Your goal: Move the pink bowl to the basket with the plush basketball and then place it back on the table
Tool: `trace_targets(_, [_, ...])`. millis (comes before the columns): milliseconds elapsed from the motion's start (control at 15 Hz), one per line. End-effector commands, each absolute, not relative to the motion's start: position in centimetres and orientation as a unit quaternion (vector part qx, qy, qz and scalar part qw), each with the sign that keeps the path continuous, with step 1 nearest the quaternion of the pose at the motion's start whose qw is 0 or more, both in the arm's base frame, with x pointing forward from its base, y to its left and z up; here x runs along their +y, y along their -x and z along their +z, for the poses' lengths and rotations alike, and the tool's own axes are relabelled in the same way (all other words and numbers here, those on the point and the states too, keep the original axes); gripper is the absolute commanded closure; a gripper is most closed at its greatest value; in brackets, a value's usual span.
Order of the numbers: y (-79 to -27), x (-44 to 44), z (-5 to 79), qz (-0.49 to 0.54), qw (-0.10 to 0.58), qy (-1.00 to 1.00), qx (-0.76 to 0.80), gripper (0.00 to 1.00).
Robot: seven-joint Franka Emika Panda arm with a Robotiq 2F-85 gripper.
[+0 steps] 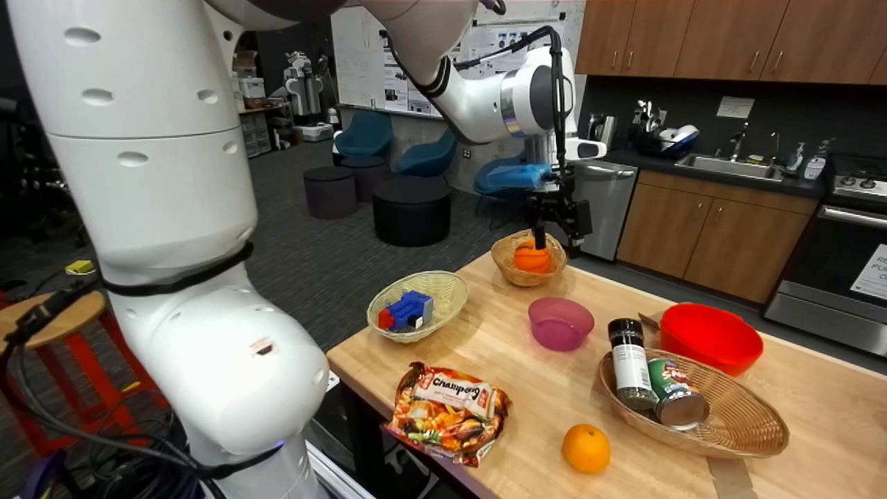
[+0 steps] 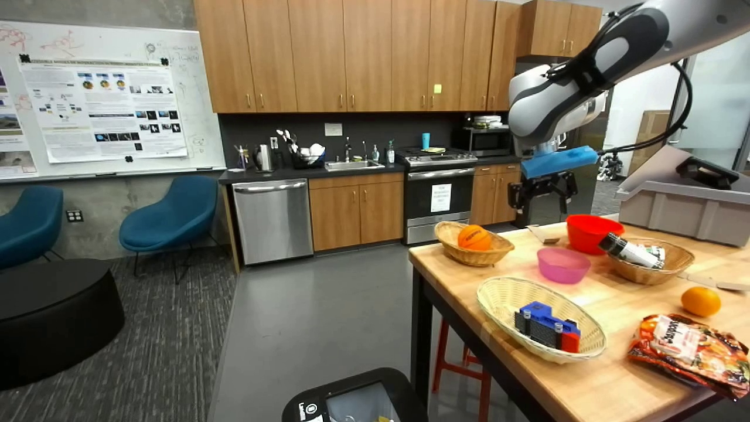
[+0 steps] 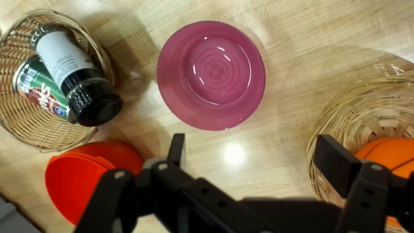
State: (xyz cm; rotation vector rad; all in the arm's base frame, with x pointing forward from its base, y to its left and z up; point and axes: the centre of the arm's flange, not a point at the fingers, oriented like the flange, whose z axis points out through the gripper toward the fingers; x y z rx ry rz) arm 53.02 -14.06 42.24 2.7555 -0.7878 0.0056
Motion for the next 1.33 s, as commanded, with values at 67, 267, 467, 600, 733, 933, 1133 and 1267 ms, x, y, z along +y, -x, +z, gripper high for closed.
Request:
trace_targets(67, [-52.3,-14.0,45.1,0.038,0.125,-0.958,-0.255,0.0])
trace_targets(267, [-51.7,-14.5,45.6,0.047,0.138,-0.961,-0.236,0.0])
trace_targets(467, [-52.8,-14.3,45.1,0.036,0.133,-0.957,-0.254,0.0])
trace_targets(600, [-52.8,-14.3,44.9,0.035,0.133,-0.957,-0.254,0.0])
trace_targets(733, [-52.8,-14.2,44.8,0.035,0.133,-0.958,-0.253,0.0])
trace_targets(933, [-52.9,-14.2,44.8,0.035,0.133,-0.958,-0.253,0.0])
trace_targets(1133, [-52.9,-14.2,44.8,0.035,0.133,-0.958,-0.253,0.0])
trace_targets(1267, [-52.9,-14.2,44.8,0.035,0.133,-0.958,-0.253,0.0])
